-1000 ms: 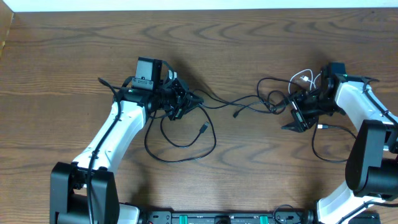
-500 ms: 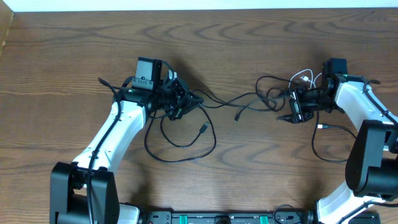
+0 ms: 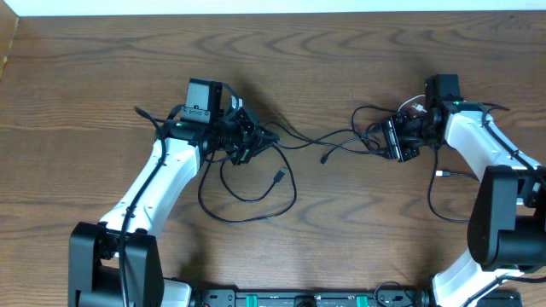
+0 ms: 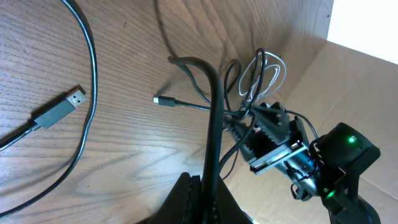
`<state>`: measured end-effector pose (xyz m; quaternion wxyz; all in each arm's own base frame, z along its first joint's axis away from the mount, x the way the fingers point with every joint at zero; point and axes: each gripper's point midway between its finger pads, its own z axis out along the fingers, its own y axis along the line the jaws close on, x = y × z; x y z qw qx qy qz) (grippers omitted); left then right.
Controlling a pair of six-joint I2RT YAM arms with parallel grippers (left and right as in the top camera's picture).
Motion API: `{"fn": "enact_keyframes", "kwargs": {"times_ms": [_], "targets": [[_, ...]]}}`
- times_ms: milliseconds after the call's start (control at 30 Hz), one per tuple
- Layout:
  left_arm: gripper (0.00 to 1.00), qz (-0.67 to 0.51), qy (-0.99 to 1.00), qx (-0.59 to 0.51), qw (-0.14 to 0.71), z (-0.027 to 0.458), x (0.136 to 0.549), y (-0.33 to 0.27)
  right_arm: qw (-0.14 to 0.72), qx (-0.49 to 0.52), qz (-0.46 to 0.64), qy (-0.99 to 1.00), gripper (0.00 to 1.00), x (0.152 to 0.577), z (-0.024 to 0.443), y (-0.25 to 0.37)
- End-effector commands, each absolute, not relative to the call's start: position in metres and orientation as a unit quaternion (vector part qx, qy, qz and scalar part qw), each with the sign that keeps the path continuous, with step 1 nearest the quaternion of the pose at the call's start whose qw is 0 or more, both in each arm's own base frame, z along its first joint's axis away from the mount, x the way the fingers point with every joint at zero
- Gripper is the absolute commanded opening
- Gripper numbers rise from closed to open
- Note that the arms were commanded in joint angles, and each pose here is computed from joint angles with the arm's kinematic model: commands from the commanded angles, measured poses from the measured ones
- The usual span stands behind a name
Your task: Untangle cables
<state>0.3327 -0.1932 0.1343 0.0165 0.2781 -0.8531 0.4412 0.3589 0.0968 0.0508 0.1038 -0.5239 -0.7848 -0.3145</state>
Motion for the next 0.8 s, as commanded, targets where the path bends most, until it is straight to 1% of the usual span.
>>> {"fn": "enact_keyframes", "kwargs": {"times_ms": [0, 33, 200, 267, 300, 333, 400, 467, 567, 767], "targets": [[0.07, 0.437, -0.853, 0.283, 0.016, 0.134, 0.334, -0.193, 0.07, -0.545, -0.266, -0.792, 0.13, 0.359, 0.042, 0.082], [0.07, 0.437, -0.854, 0.282, 0.016, 0.134, 0.334, -0.193, 0.061, -0.538, -0.259, -0.8, 0.01, 0.359, 0.041, 0.078], [0.07, 0.435, -0.857, 0.276, 0.009, 0.133, 0.335, -0.192, 0.028, -0.447, -0.264, -0.854, 0.01, 0.361, 0.041, 0.075], [0.08, 0.427, -0.862, 0.273, -0.001, 0.131, 0.336, -0.189, 0.019, -0.391, -0.284, -0.875, 0.01, 0.361, 0.045, 0.081], [0.11, 0.425, -0.864, 0.268, -0.006, 0.13, 0.337, -0.189, 0.013, -0.364, -0.298, -0.882, 0.01, 0.363, 0.049, 0.085], [0.26, 0.423, -0.866, 0.267, -0.009, 0.13, 0.337, -0.188, 0.006, -0.339, -0.311, -0.888, 0.01, 0.365, 0.054, 0.088], [0.51, 0.421, -0.869, 0.258, -0.016, 0.129, 0.338, -0.187, -0.019, -0.285, -0.328, -0.9, 0.01, 0.369, 0.067, 0.093], [0.65, 0.421, -0.872, 0.248, -0.021, 0.129, 0.338, -0.187, -0.036, -0.247, -0.337, -0.908, 0.01, 0.369, 0.083, 0.096], [0.74, 0.421, -0.874, 0.242, -0.023, 0.129, 0.338, -0.187, -0.071, -0.191, -0.339, -0.918, 0.01, 0.371, 0.113, 0.099], [0.74, 0.434, -0.871, 0.231, -0.015, 0.133, 0.334, -0.196, -0.133, -0.088, -0.365, -0.917, 0.01, 0.366, 0.176, 0.118]]}}
